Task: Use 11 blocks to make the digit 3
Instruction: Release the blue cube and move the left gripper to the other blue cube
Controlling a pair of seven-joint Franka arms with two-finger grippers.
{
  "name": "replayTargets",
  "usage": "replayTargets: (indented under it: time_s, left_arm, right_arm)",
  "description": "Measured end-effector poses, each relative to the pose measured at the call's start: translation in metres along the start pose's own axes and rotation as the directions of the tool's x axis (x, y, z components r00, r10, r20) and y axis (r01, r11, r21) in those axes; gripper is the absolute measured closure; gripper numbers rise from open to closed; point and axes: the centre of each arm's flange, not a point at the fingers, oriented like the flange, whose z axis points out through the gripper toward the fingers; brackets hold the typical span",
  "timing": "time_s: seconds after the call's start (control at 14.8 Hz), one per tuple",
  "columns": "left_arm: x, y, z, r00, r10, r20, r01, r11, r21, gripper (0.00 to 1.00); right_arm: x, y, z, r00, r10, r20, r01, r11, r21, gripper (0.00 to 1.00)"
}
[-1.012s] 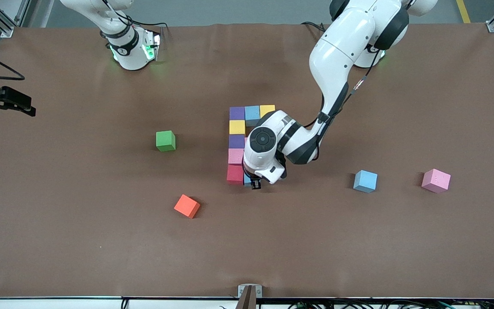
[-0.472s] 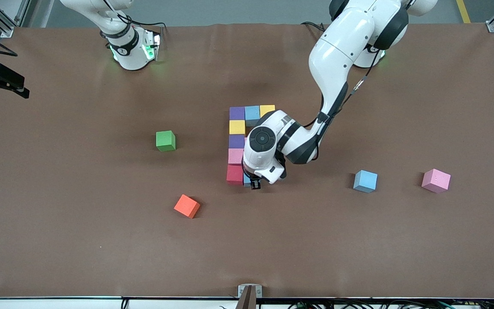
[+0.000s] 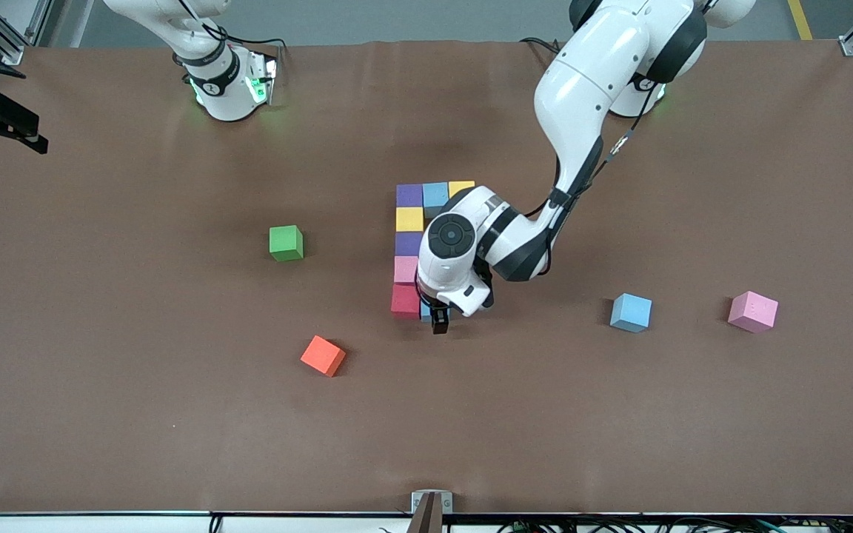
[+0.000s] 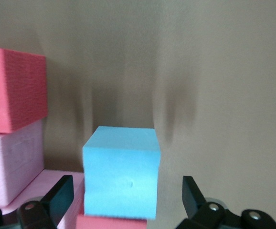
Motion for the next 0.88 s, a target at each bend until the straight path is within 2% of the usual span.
replayTargets:
  time_s: [0.27,0.4,0.67,0.74,0.88]
  left_arm:
    - [0.004,0.005,-0.069,0.998,0.051,-0.021,-0.051,0.999,0.005,0.0]
    - [0.022,0.017,-0.108,0.995,0.091,-0.029,-0.091,0.996,-0.001,0.0]
    - [0.088,0.049,-0.169,0.973,0.227,-0.036,-0.228,0.973,-0.029,0.0]
    - [0.121,0.059,-0.186,0.963,0.266,-0.045,-0.268,0.963,-0.029,0.0]
    - [0.159,0.065,-0.196,0.943,0.327,-0.058,-0.328,0.945,-0.013,0.0]
  right_arm:
    - [-0.004,0.0,-0.005,1.0,0.002,-0.01,-0.002,1.0,-0.001,0.0]
    - [-0.008,0.0,-0.009,1.0,0.002,-0.018,-0.002,1.0,-0.001,0.0]
    - [-0.012,0.0,-0.012,1.0,0.001,-0.022,-0.001,1.0,0.004,0.0]
    - [-0.012,-0.001,-0.011,1.0,0.0,-0.022,0.0,1.0,0.012,0.0]
    - [-0.012,-0.001,-0.011,1.0,0.0,-0.023,0.0,1.0,0.015,0.0]
